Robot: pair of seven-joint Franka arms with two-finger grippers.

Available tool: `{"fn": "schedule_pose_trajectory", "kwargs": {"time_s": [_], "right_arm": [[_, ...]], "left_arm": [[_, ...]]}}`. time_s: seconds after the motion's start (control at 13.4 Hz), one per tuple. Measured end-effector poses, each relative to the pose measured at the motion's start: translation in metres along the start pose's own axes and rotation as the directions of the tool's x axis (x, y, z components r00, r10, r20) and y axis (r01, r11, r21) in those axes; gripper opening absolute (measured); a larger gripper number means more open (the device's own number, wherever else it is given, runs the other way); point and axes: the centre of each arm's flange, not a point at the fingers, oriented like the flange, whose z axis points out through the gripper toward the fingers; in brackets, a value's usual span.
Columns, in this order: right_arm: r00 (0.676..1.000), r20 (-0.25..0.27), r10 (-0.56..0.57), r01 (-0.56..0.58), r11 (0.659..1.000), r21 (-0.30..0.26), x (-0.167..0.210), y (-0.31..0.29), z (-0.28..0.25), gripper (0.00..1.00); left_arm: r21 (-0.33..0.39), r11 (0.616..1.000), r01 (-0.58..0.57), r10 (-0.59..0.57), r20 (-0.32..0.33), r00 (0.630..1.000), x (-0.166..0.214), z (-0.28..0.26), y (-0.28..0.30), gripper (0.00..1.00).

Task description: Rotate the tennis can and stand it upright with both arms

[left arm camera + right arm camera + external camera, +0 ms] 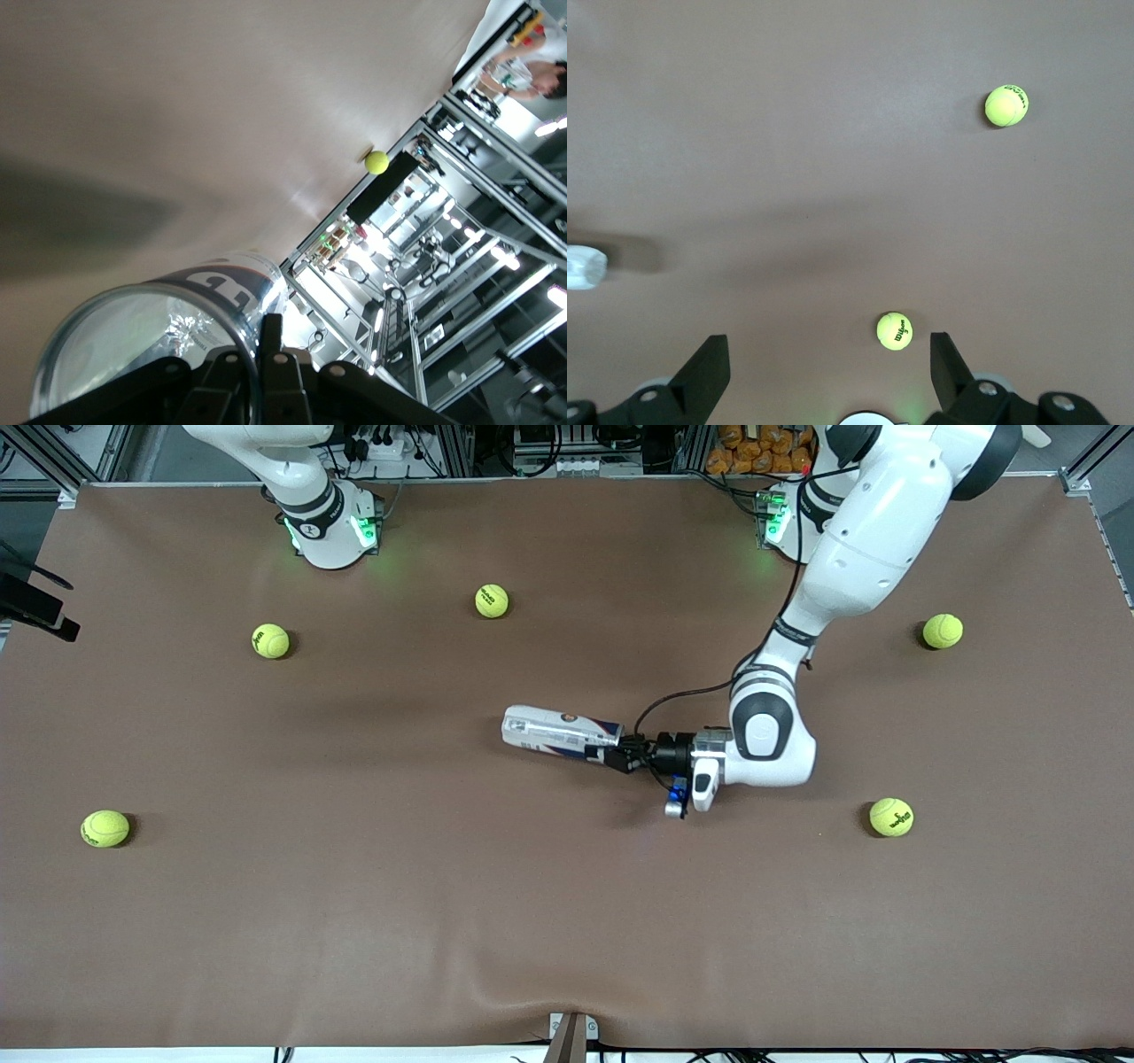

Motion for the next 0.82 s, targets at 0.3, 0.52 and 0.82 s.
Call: {"fn": "schedule_pose_trajectory", "kwargs": {"time_s": [0.3, 0.52, 0.82], "right_arm": [[1.000, 0.000, 0.000, 0.000, 1.000, 0.000, 0.000, 0.000, 0.000, 1.00], [1.000, -0.001, 0.001, -0.001, 1.000, 0.000, 0.000, 0.000, 0.000, 1.00], [1.000, -0.001, 0.001, -0.001, 1.000, 0.000, 0.000, 0.000, -0.001, 1.00]], "left_arm": [[0.066, 0.989, 0.134, -0.130, -0.071, 0.989, -0.036, -0.031, 0.120, 0.02], [0.154, 0.975, 0.163, -0.136, -0.172, 0.976, -0.066, -0.040, 0.178, 0.02], [0.392, 0.917, 0.073, 0.051, -0.297, 0.954, -0.108, -0.006, 0.200, 0.02]]}}
